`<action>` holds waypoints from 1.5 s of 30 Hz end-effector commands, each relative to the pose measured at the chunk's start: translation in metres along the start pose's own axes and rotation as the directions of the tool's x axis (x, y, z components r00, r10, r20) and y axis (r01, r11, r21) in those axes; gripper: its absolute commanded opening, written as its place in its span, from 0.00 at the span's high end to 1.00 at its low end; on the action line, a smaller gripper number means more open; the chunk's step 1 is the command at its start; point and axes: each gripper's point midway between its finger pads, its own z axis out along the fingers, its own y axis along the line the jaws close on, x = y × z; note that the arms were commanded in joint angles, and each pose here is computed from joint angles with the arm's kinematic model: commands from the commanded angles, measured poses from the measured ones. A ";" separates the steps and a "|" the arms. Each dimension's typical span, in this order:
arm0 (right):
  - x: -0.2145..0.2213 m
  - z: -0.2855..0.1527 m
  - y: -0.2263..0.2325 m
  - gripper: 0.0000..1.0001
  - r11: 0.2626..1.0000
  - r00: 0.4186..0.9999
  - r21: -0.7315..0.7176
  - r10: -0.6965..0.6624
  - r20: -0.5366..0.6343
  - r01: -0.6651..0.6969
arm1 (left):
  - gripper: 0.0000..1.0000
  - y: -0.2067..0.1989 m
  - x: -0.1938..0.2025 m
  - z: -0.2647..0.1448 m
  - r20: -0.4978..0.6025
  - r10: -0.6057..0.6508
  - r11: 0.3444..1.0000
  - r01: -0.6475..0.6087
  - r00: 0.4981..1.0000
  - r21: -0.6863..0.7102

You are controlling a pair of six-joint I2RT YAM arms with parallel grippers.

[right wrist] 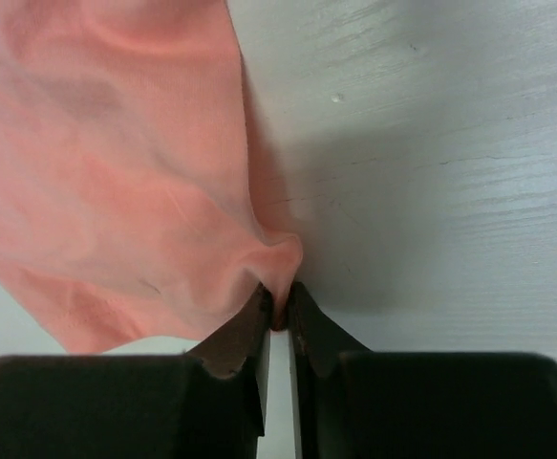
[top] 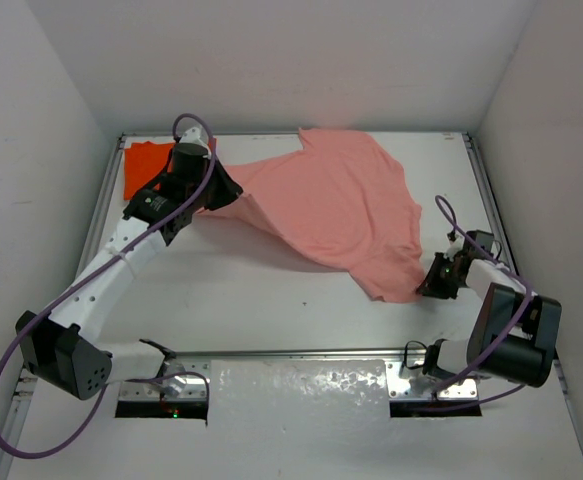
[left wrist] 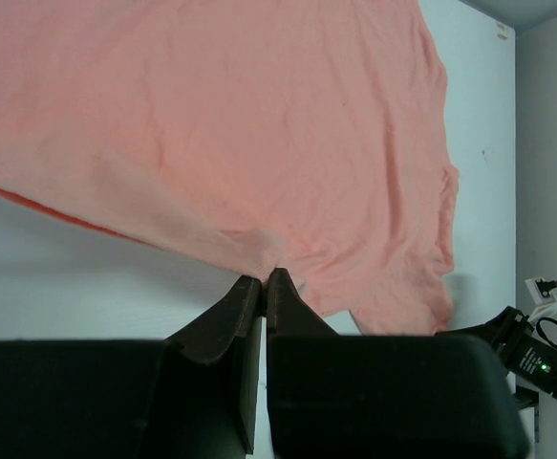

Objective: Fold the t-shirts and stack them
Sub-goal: Flatten out the tshirt

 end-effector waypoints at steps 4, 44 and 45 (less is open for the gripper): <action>-0.009 0.001 0.002 1.00 1.000 1.000 -0.001 0.013 0.013 -0.013 | 1.00 -0.011 -0.012 -0.006 0.055 -0.004 0.999 0.002 0.998 0.037; -0.127 -0.204 0.014 1.00 0.846 0.913 0.371 0.286 0.291 -0.384 | 1.00 0.022 -0.034 -0.008 -0.017 -0.024 0.973 0.019 1.000 -0.229; -0.140 -0.199 0.017 1.00 0.852 0.916 0.362 0.287 0.279 -0.377 | 1.00 0.018 -0.043 0.001 -0.012 -0.022 0.975 0.019 1.000 -0.221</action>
